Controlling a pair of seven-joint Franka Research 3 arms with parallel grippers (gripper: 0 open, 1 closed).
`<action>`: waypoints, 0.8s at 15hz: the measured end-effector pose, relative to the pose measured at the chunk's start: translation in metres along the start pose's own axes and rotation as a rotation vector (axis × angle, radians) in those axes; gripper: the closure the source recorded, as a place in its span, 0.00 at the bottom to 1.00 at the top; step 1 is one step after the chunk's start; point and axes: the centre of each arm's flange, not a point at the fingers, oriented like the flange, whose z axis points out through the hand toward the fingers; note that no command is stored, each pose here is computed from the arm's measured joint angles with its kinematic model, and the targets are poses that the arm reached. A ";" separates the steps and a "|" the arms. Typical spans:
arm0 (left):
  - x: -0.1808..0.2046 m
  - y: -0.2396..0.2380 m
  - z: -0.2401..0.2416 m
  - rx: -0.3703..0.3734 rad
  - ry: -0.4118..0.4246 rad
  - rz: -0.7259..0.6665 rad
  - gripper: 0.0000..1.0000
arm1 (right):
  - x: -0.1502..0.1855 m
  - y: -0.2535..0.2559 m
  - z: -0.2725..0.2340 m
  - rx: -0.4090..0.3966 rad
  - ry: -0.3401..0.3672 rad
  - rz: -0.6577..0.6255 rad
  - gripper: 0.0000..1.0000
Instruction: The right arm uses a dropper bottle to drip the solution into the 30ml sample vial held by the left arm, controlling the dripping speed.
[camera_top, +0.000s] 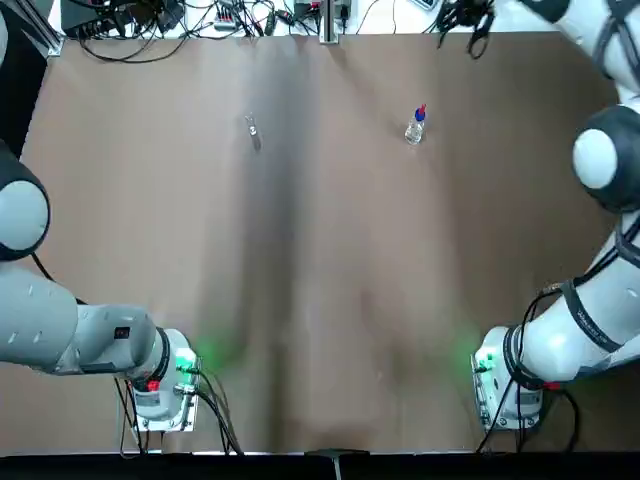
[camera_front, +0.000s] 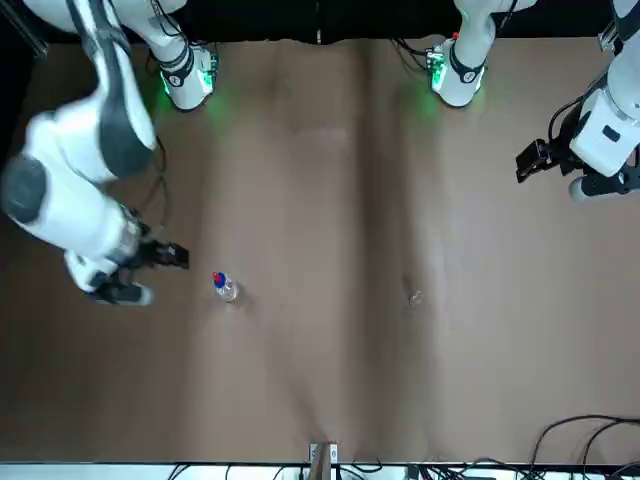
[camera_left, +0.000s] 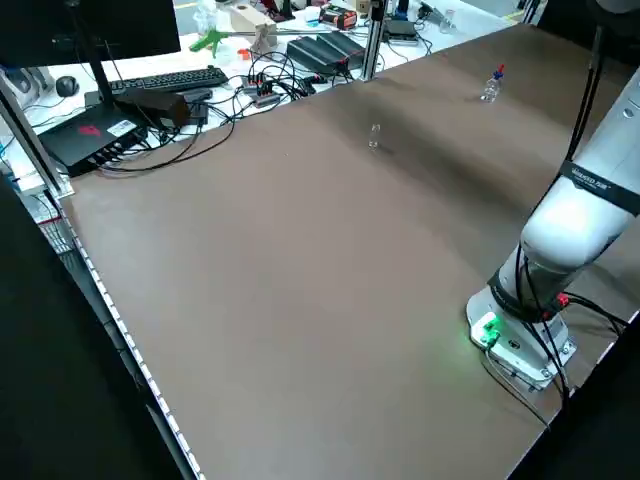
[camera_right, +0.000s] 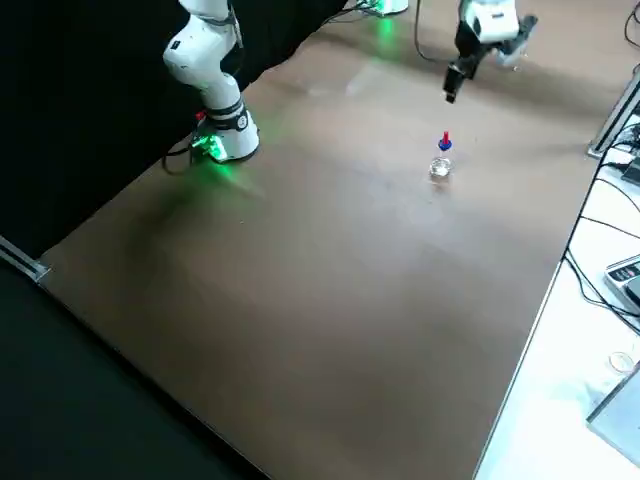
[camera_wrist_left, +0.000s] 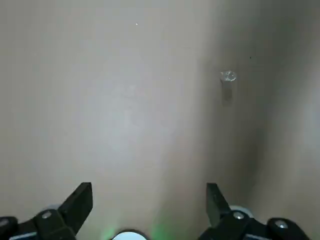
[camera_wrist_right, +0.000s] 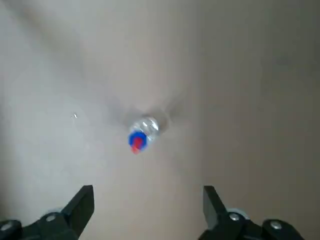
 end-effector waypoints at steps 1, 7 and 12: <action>0.000 0.000 0.000 0.000 0.000 -0.001 0.00 | -0.012 0.015 -0.024 -0.003 -0.010 -0.011 0.04; 0.000 -0.001 0.000 0.000 0.000 -0.002 0.00 | -0.087 0.080 -0.137 0.005 -0.017 -0.039 0.00; 0.001 -0.002 0.000 0.000 0.000 -0.004 0.00 | -0.117 0.084 -0.148 0.008 0.037 -0.039 0.00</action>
